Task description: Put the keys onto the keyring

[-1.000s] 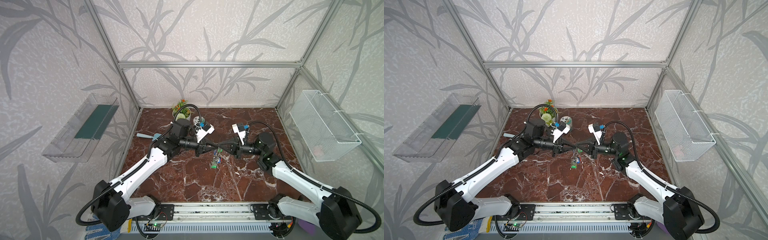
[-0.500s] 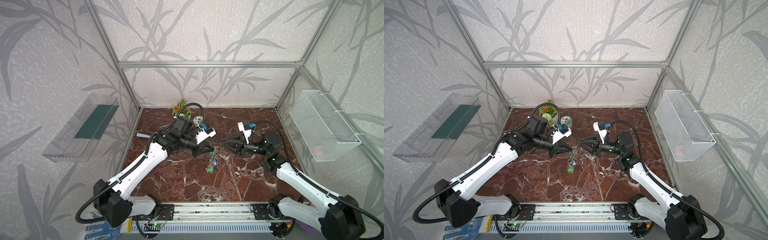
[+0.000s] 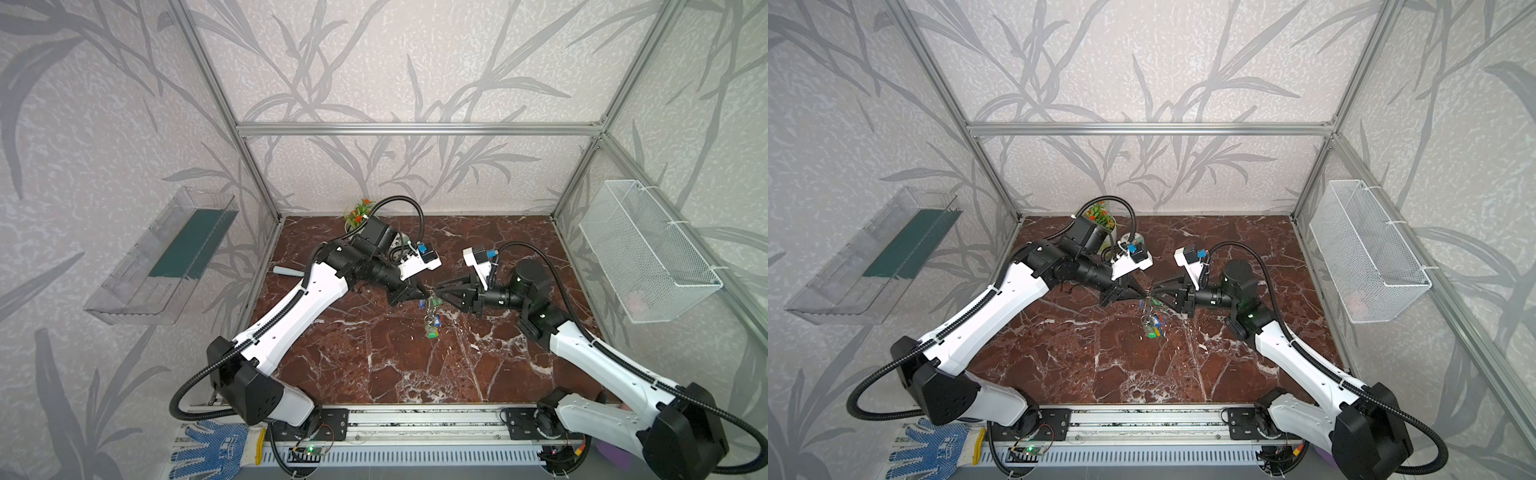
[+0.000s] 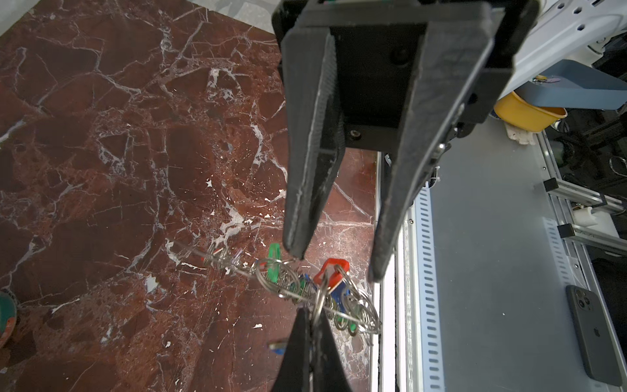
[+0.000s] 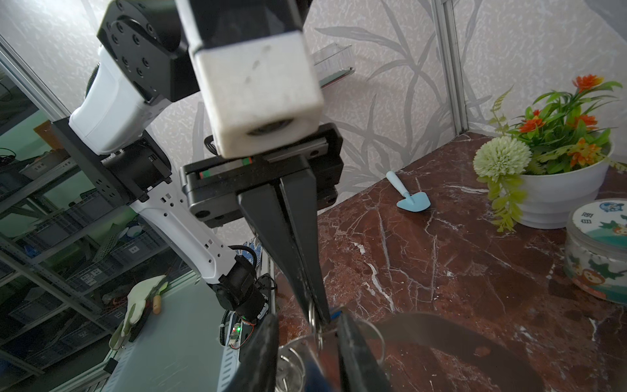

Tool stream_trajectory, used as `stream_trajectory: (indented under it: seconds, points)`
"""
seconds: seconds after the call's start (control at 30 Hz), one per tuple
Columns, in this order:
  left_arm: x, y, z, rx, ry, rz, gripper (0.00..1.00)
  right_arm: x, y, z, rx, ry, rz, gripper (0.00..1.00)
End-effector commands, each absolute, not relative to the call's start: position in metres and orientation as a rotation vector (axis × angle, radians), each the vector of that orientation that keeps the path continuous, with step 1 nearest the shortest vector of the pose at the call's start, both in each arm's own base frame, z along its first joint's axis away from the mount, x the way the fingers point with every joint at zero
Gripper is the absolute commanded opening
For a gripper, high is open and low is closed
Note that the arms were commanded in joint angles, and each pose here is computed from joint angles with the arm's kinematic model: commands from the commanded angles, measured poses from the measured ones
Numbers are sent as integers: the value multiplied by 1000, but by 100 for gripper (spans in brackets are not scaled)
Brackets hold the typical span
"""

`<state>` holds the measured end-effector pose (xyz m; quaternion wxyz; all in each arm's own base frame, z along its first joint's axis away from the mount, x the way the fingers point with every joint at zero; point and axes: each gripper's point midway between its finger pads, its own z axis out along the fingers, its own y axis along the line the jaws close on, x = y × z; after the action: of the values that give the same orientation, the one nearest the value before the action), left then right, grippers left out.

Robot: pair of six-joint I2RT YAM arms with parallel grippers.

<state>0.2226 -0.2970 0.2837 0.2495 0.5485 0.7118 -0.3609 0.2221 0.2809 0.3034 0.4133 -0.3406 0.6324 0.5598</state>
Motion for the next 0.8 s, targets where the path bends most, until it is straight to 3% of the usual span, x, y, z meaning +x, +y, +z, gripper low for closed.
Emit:
stream_trajectory:
  seconds: [0.0,0.27,0.47,0.77]
  points:
    - [216,-299,300,1549,1875,-987,0,222,285,317,-889,1542,1408,30]
    - [222,-303,301,1567,1900,-985,0,224,288,312,-898,1553,1417,28]
    - [224,-305,302,1569,1899,-989,0,225,289,308,-898,1563,1415,18]
    - [224,-307,304,1570,1894,-1000,0,225,291,301,-916,1580,1407,12]
